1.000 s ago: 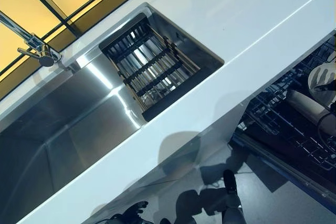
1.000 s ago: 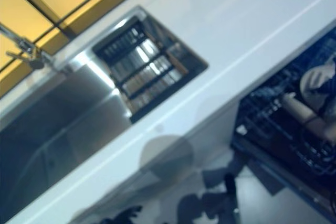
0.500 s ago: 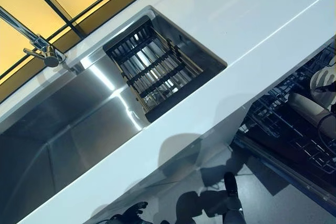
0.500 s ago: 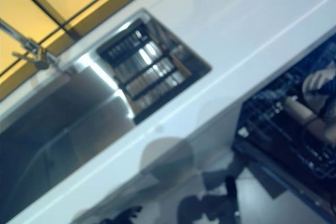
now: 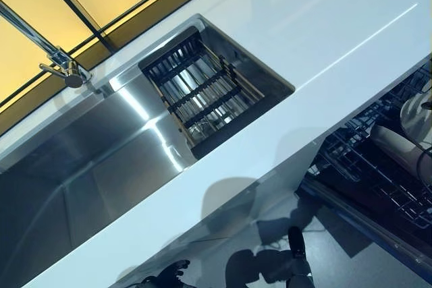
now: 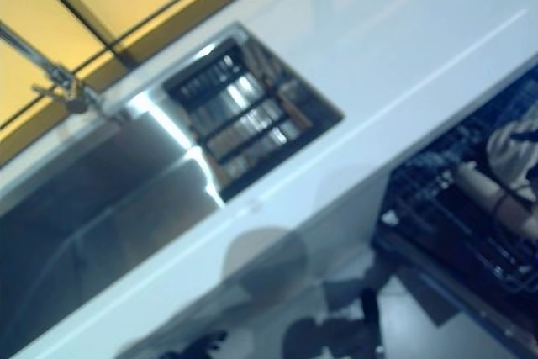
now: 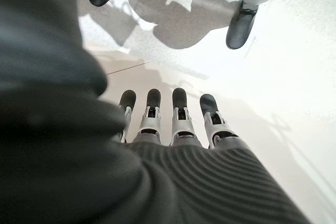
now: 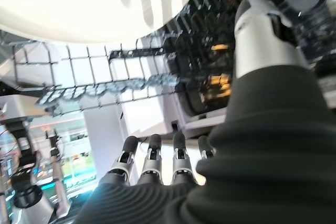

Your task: Take plates into dishwasher

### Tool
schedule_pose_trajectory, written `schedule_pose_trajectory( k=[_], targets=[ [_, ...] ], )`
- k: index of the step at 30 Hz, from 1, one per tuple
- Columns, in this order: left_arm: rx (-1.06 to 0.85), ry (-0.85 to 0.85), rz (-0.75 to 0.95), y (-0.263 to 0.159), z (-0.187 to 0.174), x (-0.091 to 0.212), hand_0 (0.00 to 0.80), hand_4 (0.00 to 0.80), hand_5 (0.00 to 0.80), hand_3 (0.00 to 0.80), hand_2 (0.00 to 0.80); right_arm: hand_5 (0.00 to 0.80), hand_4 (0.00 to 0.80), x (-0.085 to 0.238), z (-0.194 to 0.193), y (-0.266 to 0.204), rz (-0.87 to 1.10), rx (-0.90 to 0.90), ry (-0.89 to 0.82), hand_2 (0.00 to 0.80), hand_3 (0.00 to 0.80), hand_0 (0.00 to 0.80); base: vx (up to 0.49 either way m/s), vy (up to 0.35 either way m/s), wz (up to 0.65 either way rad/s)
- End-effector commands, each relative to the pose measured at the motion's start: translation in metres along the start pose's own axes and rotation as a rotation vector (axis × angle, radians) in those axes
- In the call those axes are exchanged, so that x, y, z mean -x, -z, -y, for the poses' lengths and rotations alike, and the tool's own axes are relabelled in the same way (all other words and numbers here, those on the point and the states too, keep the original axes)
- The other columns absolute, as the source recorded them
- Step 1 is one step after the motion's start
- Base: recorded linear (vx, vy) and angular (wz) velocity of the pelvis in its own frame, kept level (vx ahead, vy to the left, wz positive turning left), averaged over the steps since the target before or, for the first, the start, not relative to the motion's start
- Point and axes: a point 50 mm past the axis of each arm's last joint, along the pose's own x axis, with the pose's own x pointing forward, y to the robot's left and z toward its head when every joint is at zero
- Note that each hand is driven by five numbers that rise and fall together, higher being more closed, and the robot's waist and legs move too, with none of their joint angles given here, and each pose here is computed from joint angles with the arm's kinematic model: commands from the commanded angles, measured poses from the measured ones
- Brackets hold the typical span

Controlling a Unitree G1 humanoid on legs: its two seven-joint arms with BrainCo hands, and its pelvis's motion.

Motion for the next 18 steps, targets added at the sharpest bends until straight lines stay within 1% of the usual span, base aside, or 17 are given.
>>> schedule_pose_trajectory(
  k=[1,7,13,18],
  targets=[
    [-0.021,-0.014,-0.126,0.034,-0.005,0.011,0.000,0.000,0.000,0.000,0.000,0.000,0.000,0.002,0.011,0.013,0.002,0.003,0.072,0.000,0.000,0.000,0.056,0.107,-0.06],
    [0.011,-0.039,-0.220,0.056,-0.009,0.020,0.000,0.000,0.000,0.000,0.000,0.000,0.000,0.011,0.010,0.044,-0.069,-0.026,0.052,0.000,0.000,0.000,0.063,0.081,-0.06],
    [0.040,-0.060,-0.346,0.085,-0.010,0.034,0.000,0.000,0.000,0.000,0.000,0.000,0.000,0.023,0.006,0.074,-0.136,-0.054,0.011,0.000,0.000,0.000,0.086,0.077,-0.15],
    [0.050,-0.066,-0.389,0.095,-0.010,0.039,0.000,0.000,0.000,0.000,0.000,0.000,0.000,0.033,0.007,0.097,-0.200,-0.080,0.003,0.000,0.000,0.000,0.072,0.065,-0.15]
  ],
)
